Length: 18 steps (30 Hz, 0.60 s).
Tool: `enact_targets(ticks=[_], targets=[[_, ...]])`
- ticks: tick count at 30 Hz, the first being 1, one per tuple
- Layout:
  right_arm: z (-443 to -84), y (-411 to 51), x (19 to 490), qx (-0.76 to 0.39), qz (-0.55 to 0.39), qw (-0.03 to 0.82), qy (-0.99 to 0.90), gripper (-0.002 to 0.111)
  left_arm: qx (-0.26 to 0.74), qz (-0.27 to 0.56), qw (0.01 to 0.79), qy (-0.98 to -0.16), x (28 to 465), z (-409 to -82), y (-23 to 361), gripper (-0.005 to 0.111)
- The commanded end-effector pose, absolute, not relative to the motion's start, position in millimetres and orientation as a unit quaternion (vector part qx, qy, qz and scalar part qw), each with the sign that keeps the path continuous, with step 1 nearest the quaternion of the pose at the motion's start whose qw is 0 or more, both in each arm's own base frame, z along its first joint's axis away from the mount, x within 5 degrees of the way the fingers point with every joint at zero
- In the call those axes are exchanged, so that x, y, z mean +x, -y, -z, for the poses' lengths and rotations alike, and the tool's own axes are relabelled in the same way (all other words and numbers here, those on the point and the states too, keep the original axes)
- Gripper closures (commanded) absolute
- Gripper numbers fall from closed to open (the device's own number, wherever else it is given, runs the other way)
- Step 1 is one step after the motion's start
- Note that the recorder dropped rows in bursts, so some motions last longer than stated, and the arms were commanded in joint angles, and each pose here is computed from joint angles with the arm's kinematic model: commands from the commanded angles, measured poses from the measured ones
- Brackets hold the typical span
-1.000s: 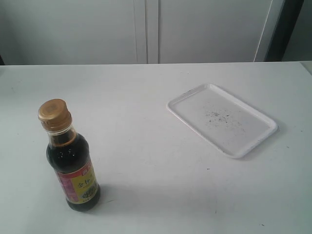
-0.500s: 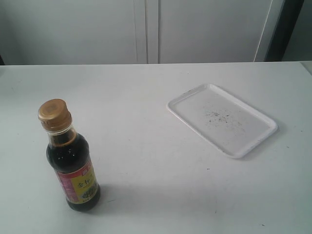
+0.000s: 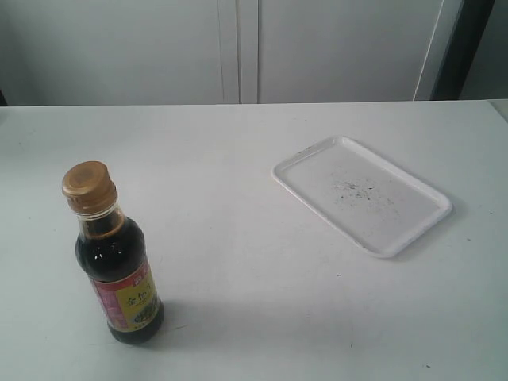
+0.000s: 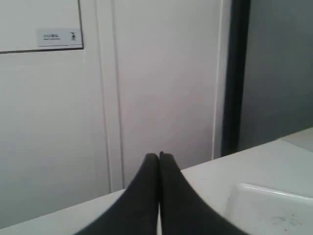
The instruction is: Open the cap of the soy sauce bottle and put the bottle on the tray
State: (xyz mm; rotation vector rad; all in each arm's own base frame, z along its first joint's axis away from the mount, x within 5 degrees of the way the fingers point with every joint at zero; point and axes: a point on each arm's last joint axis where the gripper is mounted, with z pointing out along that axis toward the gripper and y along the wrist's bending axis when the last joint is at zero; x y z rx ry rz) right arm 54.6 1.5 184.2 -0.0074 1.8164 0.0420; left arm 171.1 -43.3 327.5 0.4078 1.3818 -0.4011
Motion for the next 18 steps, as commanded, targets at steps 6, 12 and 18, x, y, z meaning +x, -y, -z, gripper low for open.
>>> enact_targets(ticks=[6, 12, 18], targets=[[-184, -1, 55, -0.001, -0.017, 0.618, -0.786, 0.108, 0.251, 0.255, 0.723, -0.591, 174, -327, 58, 0.090], [-184, -1, 55, -0.001, -0.017, 0.618, -0.786, 0.108, 0.270, 0.289, 0.723, -0.566, 171, -328, 62, 0.047], [-184, -1, 55, -0.001, -0.017, 0.618, -0.786, 0.108, 0.308, 0.316, 0.699, -0.563, 168, -323, 80, 0.003]])
